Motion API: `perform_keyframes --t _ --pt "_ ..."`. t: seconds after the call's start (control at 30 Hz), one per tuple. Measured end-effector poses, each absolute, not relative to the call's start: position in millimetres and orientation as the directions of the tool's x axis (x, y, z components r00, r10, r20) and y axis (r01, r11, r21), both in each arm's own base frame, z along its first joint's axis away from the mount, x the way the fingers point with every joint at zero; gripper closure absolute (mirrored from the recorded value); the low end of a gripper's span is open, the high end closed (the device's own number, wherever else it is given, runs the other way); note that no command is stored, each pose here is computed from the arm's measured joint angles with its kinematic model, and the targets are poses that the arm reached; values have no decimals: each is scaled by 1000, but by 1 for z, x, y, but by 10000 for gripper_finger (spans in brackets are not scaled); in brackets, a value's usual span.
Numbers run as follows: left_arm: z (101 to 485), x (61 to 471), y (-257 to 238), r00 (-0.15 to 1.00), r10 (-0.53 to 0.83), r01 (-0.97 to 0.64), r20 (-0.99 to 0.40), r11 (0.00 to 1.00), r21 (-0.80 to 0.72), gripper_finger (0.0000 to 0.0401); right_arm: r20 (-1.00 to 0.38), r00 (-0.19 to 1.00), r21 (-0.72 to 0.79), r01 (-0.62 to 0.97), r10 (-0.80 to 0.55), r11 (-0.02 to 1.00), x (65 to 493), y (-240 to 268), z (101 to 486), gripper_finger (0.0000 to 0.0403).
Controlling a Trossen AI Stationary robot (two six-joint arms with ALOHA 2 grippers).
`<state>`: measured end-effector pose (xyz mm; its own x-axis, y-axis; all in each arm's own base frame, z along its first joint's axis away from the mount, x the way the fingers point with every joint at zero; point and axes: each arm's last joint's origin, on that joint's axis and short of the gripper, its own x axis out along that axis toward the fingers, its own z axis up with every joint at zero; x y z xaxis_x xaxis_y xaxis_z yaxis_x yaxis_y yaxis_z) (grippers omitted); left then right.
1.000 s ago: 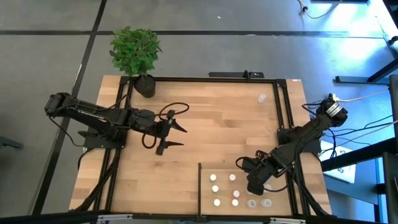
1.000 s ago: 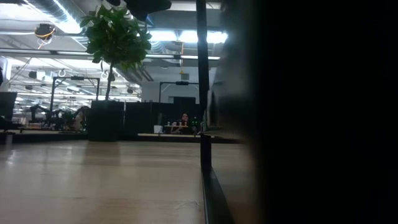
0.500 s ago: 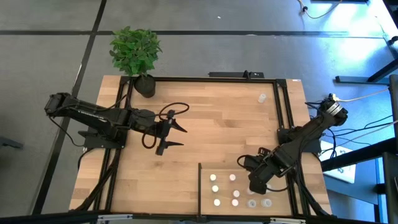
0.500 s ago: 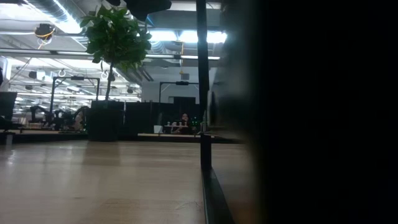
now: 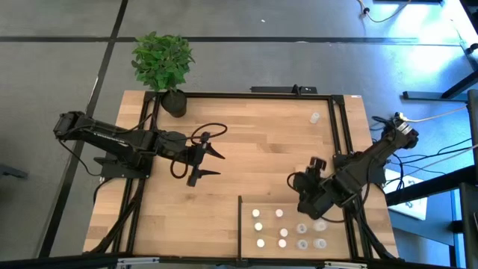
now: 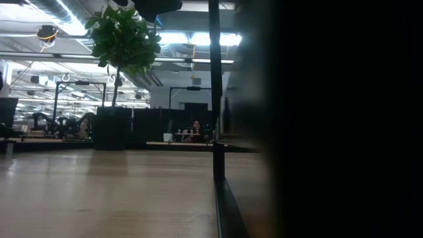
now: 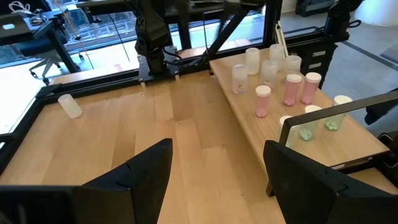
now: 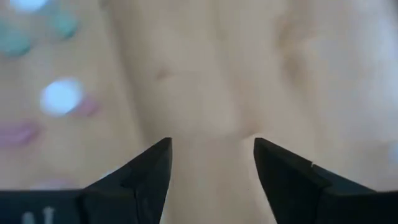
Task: Pick and place medicine bottles onto shelf by color
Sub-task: Put the white pill bottle on the shelf aligned with the other white pill bottles
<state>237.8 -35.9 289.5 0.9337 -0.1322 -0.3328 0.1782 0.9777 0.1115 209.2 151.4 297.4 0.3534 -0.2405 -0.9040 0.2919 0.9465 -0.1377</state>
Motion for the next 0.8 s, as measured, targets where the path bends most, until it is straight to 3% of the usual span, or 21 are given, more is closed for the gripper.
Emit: perform_keyframes --t 0.2,0.43,0.8 --pt "289 238 -36 934 -132 178 -333 978 111 154 -732 452 -333 415 -510 847 207 123 316 175" --pt "289 238 -36 934 -132 178 -333 978 112 154 -707 379 -389 495 -597 776 221 82 322 175" --pt "290 238 -36 934 -132 178 -333 978 112 154 -842 197 -376 454 -503 808 244 1 306 175"
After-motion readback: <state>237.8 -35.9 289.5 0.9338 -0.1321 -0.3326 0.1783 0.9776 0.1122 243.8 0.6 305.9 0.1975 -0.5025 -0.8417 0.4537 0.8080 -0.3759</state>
